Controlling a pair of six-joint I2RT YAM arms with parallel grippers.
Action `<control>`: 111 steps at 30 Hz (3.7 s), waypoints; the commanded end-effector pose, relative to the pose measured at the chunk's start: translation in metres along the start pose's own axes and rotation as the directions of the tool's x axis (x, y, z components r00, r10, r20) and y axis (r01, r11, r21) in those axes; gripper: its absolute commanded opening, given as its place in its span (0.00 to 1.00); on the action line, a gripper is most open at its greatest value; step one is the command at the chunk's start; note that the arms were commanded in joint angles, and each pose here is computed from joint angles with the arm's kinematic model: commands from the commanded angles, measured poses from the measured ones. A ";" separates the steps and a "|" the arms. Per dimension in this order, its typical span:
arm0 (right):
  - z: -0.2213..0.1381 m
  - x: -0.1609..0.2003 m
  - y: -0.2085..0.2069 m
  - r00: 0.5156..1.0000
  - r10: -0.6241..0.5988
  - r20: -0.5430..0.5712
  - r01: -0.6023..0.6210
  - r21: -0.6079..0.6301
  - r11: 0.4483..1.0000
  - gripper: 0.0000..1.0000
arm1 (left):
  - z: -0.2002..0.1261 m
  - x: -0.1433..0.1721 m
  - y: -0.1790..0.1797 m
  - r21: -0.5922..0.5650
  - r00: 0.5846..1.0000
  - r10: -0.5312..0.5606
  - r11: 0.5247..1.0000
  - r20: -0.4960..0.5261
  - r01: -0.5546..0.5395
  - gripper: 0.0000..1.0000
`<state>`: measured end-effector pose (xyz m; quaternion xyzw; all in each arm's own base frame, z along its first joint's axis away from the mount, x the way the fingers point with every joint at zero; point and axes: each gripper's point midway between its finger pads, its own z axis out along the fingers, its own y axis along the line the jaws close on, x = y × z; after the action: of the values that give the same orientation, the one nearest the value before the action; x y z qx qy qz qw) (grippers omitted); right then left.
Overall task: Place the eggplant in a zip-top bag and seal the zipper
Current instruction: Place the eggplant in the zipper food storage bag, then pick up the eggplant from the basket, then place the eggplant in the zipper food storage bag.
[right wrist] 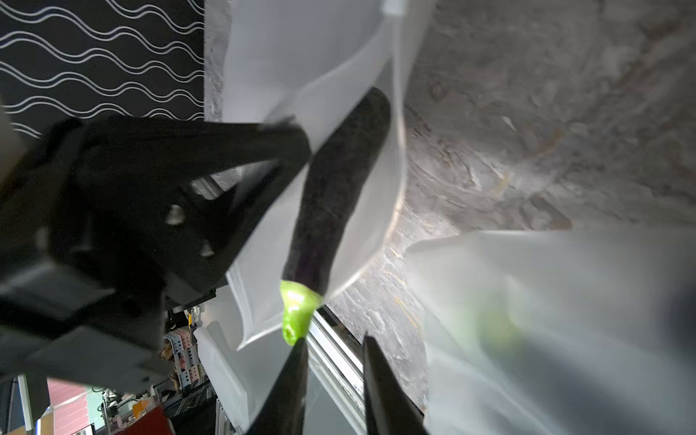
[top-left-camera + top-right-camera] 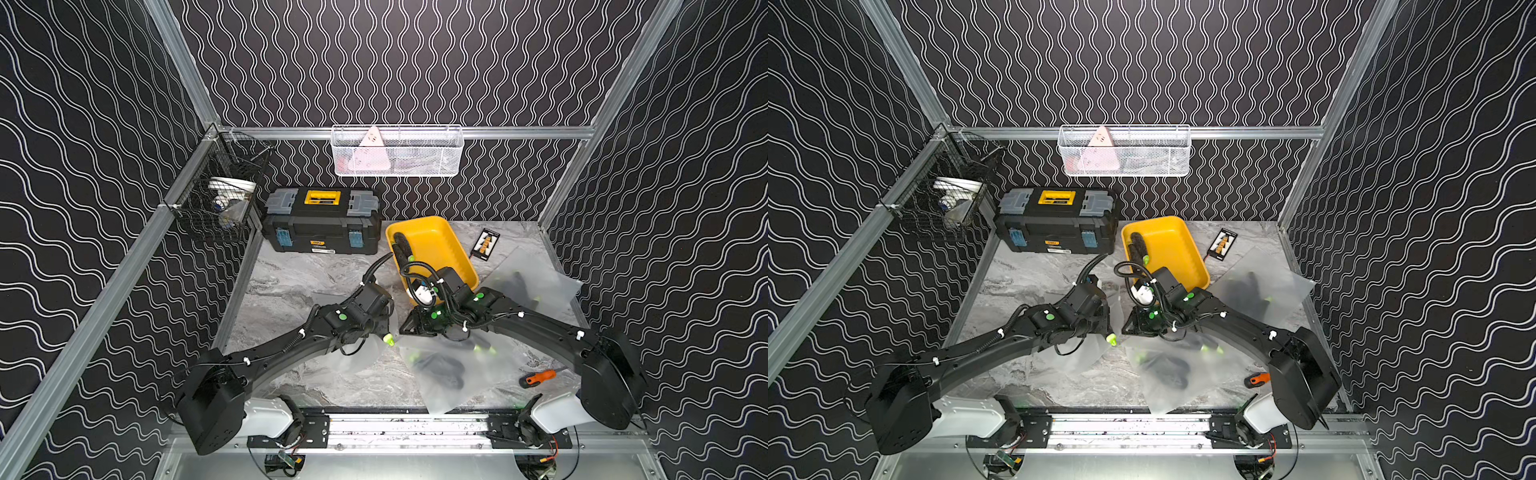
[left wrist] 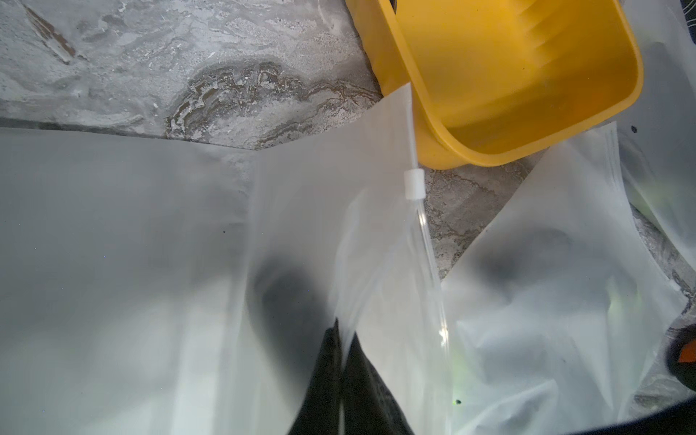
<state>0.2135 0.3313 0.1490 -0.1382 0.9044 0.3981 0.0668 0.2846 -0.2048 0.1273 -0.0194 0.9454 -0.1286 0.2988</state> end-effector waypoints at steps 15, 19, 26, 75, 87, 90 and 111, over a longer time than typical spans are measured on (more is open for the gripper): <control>0.067 -0.036 0.014 0.999 0.008 0.044 -0.004 -0.083 0.997 0.29 | -0.011 -0.004 0.001 0.036 0.996 -0.093 0.995 -0.009 0.093 0.00; 0.051 -0.051 0.022 0.997 0.006 0.082 0.003 -0.107 0.994 0.40 | -0.009 -0.005 0.016 -0.020 0.996 -0.087 0.996 -0.009 0.087 0.00; -0.021 -0.117 -0.027 0.961 0.024 0.275 -0.026 0.005 1.000 0.48 | 0.001 0.000 0.025 -0.062 0.998 -0.067 0.996 -0.018 0.066 0.00; 0.046 -0.300 -0.219 0.874 0.028 0.485 -0.151 0.217 0.964 0.46 | 0.018 -0.004 0.010 -0.052 0.997 -0.037 0.998 -0.071 0.033 0.00; 0.009 -0.300 -0.182 0.846 -0.027 0.533 -0.091 0.194 0.977 0.21 | 0.018 -0.005 0.012 -0.056 0.997 -0.035 0.998 -0.062 0.031 0.00; -0.013 -0.292 -0.162 0.845 -0.056 0.532 -0.063 0.204 0.977 0.21 | 0.018 -0.007 0.010 -0.054 0.998 -0.022 0.998 -0.061 0.019 0.00; -0.027 0.005 -0.044 0.993 0.059 0.103 -0.068 0.087 0.994 0.20 | 0.019 -0.021 0.007 -0.041 0.998 -0.053 0.998 0.016 0.054 0.00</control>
<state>0.2416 0.2853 0.1462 -0.1019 0.9123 0.3702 0.1421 0.3074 -0.2006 0.1143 -0.0382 0.9519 -0.1110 0.2829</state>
